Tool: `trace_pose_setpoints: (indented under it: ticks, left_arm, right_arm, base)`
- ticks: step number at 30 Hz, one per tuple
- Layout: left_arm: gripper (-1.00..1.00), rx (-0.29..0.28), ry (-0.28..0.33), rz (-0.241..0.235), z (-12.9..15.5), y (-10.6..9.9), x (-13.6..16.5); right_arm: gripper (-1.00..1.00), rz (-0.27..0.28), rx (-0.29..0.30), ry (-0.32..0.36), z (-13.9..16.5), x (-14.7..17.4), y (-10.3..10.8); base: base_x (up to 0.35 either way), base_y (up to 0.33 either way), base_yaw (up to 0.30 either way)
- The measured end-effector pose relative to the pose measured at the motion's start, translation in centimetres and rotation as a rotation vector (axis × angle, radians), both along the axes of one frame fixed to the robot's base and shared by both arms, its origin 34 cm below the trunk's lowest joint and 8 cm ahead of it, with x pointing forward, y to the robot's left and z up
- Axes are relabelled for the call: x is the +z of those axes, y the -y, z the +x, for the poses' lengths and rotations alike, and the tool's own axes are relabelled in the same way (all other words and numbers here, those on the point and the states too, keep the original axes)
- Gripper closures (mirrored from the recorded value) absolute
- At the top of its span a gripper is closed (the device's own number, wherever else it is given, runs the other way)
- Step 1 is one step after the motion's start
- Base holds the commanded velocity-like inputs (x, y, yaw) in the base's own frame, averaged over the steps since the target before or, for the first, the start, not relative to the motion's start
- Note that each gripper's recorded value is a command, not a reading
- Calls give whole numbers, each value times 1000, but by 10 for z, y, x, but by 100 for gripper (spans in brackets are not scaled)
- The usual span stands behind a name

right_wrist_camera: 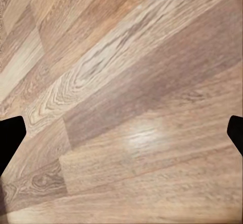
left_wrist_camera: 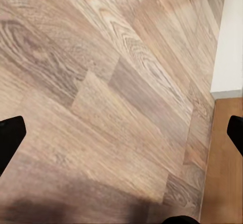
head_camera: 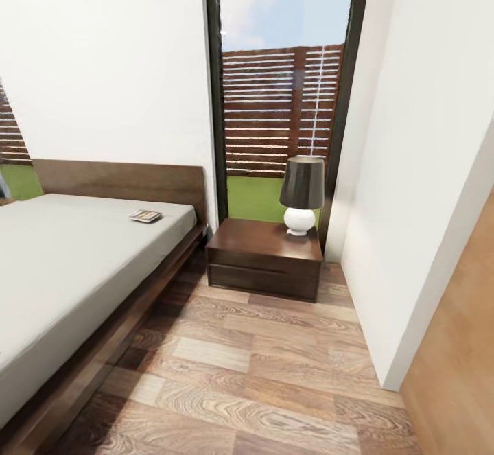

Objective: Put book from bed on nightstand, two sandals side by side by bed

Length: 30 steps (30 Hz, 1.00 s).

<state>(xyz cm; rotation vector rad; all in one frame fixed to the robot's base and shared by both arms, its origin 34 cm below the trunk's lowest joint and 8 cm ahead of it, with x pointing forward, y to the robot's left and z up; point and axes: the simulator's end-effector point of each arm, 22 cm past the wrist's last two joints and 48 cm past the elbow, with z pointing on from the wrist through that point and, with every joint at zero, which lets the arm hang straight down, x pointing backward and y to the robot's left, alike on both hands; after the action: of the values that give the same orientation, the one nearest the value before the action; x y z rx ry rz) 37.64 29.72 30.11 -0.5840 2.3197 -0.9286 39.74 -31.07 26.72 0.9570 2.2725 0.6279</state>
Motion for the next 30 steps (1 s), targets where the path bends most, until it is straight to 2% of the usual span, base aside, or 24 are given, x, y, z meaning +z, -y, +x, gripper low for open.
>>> trace_pose_setpoints:
  ticks: [16,30]
  left_arm:
    - [-100,0,0,-1,0,1,0]
    - [-100,0,-1,-2,0,1,0]
  right_arm:
    - [-100,0,1,0,0,0,0]
    - [-100,0,1,0,0,0,0]
  base:
    - [166,-63,125]
    - [172,-6,22]
